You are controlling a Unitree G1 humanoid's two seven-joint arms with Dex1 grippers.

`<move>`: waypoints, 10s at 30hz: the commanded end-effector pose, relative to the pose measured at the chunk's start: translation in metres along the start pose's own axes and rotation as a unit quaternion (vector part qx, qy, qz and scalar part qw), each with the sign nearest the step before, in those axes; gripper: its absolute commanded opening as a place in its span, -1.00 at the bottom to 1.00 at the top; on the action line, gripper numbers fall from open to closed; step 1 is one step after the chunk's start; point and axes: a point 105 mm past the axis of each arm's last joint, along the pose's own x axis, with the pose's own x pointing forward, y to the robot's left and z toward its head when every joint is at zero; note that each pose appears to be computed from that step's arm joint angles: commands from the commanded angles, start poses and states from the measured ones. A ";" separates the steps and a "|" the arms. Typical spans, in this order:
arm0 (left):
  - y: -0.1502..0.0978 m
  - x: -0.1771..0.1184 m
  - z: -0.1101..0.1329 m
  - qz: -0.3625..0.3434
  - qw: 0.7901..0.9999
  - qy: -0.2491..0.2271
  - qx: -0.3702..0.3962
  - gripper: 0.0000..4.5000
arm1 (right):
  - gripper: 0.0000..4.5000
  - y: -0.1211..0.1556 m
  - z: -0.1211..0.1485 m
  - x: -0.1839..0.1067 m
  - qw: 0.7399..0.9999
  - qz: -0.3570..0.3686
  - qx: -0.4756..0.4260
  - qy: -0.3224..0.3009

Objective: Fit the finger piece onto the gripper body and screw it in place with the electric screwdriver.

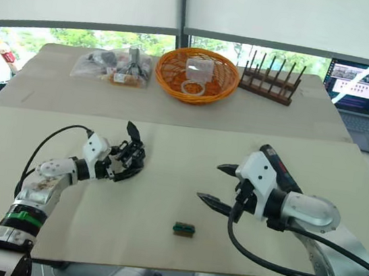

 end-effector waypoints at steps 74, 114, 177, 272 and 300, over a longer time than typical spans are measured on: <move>-0.113 -0.023 0.178 -0.336 0.926 -0.081 0.154 1.00 | -0.11 -0.083 -0.078 -0.008 0.831 -0.109 0.359 0.412; -0.059 0.039 0.265 -0.120 0.922 -0.270 -0.249 -0.05 | -0.50 -0.058 0.134 0.033 0.974 -0.137 -0.096 -0.153; -0.076 0.012 0.270 -0.373 0.913 -0.158 -0.053 -1.00 | -0.40 -0.028 0.163 0.019 0.971 0.214 0.037 -0.100; -0.083 0.092 0.053 -0.221 0.967 -0.065 0.108 0.06 | -0.82 -0.017 -0.003 0.090 0.971 0.212 0.009 -0.106; -0.079 0.093 0.053 -0.213 0.968 -0.063 0.119 0.06 | -0.82 -0.027 -0.002 0.089 0.970 0.232 -0.002 -0.079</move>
